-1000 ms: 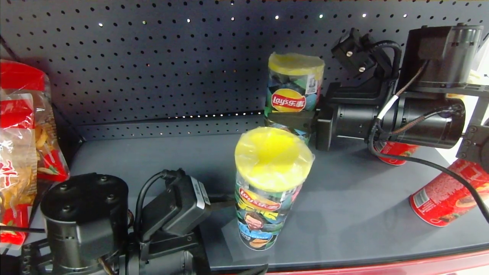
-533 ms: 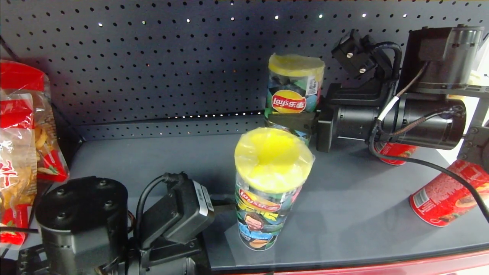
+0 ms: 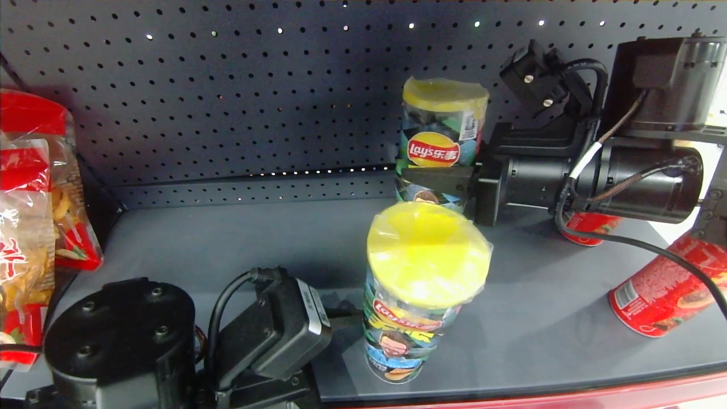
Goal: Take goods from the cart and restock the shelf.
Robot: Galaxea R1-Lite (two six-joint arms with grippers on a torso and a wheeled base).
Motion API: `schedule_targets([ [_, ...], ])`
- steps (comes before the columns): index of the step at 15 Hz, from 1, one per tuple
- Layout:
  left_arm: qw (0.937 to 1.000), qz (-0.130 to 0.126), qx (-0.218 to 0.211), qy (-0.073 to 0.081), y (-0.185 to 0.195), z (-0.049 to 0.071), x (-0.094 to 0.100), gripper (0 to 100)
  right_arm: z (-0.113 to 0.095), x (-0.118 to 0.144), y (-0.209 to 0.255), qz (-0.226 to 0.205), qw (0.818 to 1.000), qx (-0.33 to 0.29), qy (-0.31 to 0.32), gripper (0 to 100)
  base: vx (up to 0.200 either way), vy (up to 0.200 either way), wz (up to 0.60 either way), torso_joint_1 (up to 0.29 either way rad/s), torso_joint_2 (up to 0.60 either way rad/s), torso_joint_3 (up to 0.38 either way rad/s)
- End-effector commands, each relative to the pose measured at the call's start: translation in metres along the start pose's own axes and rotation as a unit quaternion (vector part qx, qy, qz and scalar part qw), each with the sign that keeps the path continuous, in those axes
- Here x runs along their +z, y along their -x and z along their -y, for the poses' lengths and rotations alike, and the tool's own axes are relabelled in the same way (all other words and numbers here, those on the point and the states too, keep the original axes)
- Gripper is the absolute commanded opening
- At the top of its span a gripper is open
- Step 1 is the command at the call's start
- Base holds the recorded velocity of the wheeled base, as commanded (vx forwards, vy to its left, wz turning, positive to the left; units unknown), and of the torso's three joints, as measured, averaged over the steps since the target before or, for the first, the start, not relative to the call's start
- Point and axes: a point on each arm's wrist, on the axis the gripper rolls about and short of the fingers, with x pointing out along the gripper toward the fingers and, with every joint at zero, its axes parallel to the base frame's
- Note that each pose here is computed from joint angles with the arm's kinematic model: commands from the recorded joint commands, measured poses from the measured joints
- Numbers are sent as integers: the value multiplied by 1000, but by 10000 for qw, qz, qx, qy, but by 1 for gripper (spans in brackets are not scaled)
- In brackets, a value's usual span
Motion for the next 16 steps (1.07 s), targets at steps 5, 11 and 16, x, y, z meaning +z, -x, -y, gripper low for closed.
schedule_targets([
  [5, 9987, -260, 422, 127, 10, -12, -15, 100, -3, -3, 5, -39, 10000, 4, -15, 0, 0, 0, 0, 0, 0, 0],
  [11, 9970, 86, 758, 107, 48, -13, -12, 100, -3, -10, -2, -159, 9998, 46, -69, 0, 0, 0, 0, 0, 0, 0],
  [16, 9667, 988, 2358, 62, 120, -35, 0, 100, 1, -19, -8, -290, 9995, -12, -122, 0, 0, 0, 0, 0, 0, 0],
])
